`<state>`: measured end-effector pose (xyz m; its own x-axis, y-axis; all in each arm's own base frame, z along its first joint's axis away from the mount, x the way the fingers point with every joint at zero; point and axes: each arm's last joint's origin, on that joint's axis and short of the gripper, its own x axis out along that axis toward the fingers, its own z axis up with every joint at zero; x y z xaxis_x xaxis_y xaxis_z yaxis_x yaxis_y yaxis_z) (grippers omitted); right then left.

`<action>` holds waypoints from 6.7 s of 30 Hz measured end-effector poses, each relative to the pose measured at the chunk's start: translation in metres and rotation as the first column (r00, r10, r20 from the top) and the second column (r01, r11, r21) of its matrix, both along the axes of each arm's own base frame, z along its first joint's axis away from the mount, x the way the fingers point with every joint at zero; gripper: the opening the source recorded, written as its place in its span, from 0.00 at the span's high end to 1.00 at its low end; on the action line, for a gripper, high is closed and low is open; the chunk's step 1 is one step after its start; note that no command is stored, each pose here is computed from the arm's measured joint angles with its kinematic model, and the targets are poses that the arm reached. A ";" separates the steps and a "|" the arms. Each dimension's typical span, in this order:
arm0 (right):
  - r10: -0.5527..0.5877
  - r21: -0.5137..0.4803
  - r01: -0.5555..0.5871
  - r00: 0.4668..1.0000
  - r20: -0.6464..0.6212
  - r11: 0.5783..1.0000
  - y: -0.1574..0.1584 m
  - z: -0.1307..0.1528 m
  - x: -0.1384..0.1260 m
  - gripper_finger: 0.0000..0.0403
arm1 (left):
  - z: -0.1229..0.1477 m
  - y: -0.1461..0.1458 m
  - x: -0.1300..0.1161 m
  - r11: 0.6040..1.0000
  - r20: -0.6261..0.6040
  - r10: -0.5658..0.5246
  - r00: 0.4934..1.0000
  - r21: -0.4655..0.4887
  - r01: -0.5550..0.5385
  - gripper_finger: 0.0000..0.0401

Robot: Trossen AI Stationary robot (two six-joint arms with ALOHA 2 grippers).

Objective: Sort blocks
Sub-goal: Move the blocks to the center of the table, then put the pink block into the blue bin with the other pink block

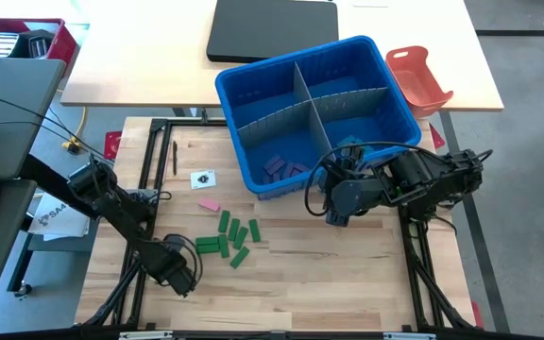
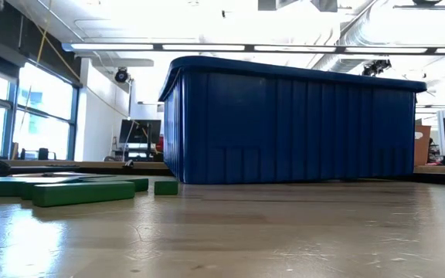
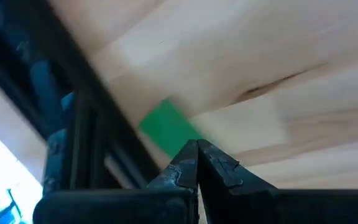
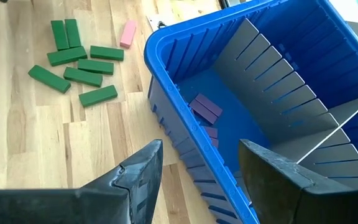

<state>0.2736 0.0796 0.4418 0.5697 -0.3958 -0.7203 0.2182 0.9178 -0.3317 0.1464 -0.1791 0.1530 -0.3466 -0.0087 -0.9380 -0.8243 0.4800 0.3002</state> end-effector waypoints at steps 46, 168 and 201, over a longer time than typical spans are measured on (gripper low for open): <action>-0.002 0.002 0.002 1.000 0.001 1.000 0.000 0.000 0.000 0.49 | -0.012 0.058 0.074 0.890 0.449 -0.403 0.798 0.396 0.227 1.00; 0.275 -0.090 -0.348 0.530 0.802 0.933 0.053 -0.152 0.069 0.49 | 0.120 0.074 0.087 0.448 0.241 -0.784 -0.573 0.857 -0.254 0.78; 0.237 -0.032 -0.384 0.499 0.834 0.923 0.038 -0.164 0.088 0.76 | 0.116 0.074 0.112 0.487 0.336 -0.815 -0.472 0.839 -0.243 0.48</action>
<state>0.3615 0.1180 0.2778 0.9958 -0.0111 0.0910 0.0139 0.9994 -0.0303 0.2589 -0.1046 0.2693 0.9606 -0.0170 0.2774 0.0185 0.9998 -0.0028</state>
